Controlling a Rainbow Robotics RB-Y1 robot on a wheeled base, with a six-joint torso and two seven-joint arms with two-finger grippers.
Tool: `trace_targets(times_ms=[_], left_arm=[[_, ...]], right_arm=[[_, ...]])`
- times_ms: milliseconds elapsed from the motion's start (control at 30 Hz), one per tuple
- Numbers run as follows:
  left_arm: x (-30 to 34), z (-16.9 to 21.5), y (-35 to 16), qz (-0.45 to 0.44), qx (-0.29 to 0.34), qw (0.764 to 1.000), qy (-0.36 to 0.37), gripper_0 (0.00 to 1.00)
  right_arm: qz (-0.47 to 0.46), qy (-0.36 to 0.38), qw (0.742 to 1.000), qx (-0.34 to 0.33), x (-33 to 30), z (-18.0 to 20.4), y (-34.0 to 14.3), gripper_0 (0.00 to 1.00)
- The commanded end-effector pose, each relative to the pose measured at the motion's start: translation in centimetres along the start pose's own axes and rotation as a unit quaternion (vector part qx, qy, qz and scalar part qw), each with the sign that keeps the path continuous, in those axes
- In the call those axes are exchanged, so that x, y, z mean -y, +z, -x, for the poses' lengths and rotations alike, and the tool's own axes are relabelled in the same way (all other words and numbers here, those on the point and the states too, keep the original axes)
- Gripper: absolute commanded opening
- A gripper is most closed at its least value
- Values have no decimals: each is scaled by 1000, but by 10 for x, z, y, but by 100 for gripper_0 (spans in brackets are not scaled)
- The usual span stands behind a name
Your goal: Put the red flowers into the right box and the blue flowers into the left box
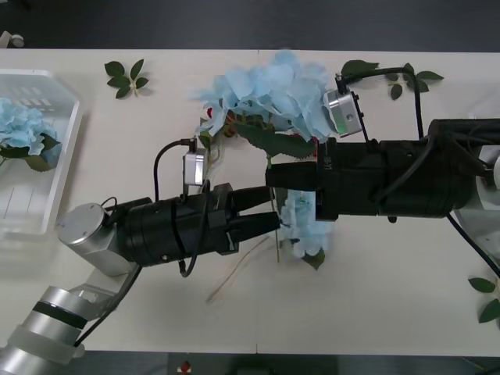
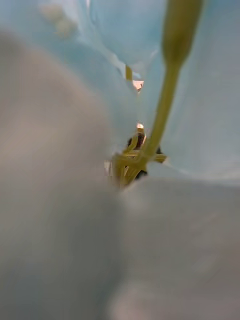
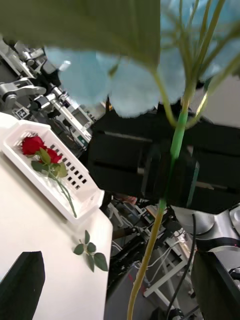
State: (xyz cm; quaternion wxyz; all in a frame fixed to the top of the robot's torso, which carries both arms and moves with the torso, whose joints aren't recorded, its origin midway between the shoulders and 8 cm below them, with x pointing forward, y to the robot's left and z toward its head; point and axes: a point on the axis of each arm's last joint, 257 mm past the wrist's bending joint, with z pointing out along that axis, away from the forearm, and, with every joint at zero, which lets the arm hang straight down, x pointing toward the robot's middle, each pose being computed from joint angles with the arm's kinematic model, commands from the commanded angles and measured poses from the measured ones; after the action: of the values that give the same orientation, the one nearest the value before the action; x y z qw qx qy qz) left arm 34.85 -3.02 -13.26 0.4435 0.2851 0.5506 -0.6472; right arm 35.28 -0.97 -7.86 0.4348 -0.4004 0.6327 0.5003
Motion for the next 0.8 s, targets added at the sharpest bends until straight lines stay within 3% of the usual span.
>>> trace_targets(times_ms=[33, 233, 400, 467, 667, 800], left_arm=[[13, 5, 18, -20, -4, 999, 25, 85], [19, -2, 30, -28, -4, 999, 16, 84], [20, 1, 38, -28, 3, 999, 17, 77], [20, 4, 41, -28, 7, 999, 18, 62], [16, 7, 42, -22, 11, 1000, 19, 1], [14, 8, 41, -17, 12, 1000, 20, 0]], right_arm=[[7, -6, 1000, 16, -10, 17, 10, 0], [11, -1, 1000, 23, -12, 19, 17, 0], [13, 0, 1000, 23, -13, 18, 19, 0], [14, -1, 1000, 23, -14, 18, 19, 0], [14, 1, 1000, 23, -14, 18, 20, 0], [16, 1, 1000, 24, -15, 18, 21, 0]])
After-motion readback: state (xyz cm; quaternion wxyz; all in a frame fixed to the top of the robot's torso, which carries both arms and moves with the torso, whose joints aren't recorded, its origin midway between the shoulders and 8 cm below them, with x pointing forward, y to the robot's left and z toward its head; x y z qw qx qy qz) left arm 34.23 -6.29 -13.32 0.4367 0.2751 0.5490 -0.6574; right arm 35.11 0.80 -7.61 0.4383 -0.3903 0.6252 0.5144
